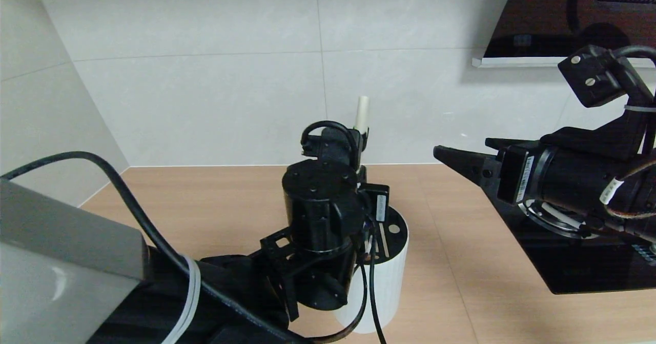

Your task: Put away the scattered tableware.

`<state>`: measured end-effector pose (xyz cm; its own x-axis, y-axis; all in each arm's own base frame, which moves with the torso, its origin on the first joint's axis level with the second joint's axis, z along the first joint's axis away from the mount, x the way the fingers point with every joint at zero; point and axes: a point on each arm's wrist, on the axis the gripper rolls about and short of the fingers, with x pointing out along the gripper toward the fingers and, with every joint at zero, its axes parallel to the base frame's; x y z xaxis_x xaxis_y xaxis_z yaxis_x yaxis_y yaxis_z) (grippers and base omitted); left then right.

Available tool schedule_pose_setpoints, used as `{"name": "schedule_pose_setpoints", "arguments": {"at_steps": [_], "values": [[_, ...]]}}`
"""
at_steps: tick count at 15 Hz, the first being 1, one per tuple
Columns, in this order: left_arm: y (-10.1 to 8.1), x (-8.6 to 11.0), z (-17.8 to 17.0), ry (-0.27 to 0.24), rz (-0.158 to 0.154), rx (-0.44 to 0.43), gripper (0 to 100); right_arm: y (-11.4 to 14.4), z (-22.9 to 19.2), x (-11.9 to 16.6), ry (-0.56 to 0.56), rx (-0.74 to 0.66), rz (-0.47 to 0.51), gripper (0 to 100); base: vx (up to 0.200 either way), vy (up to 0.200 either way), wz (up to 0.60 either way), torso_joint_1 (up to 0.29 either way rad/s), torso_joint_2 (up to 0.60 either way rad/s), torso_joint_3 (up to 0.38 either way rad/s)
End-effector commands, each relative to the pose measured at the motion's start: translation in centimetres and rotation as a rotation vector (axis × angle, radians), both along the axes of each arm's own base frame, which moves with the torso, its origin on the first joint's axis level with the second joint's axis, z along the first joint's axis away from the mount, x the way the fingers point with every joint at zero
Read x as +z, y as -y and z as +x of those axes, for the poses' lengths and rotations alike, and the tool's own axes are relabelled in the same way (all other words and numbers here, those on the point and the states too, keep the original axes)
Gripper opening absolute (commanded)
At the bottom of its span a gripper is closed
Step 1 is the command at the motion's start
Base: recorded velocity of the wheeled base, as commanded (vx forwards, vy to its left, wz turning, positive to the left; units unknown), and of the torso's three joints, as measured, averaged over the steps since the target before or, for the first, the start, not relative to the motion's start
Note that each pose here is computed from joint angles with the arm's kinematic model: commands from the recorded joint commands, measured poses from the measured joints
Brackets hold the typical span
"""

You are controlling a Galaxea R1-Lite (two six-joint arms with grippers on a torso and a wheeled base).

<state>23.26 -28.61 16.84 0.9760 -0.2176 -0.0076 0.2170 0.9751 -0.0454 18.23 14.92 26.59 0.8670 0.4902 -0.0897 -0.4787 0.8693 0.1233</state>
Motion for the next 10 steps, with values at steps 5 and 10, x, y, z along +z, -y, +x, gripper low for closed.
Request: {"name": "schedule_pose_setpoints", "arguments": {"at_steps": [5,10], "values": [[-0.2,3.1,-0.2,0.089,-0.118,0.025,0,-0.3,0.3,-0.4,-0.011,0.002,-0.009,100,0.000,0.000,0.00,0.000,0.00,0.000],[0.3,3.3,-1.2,0.081,-0.146,-0.004,0,-0.3,0.3,-0.4,-0.012,0.000,-0.010,100,0.000,0.000,0.00,0.000,0.00,0.000]]}}
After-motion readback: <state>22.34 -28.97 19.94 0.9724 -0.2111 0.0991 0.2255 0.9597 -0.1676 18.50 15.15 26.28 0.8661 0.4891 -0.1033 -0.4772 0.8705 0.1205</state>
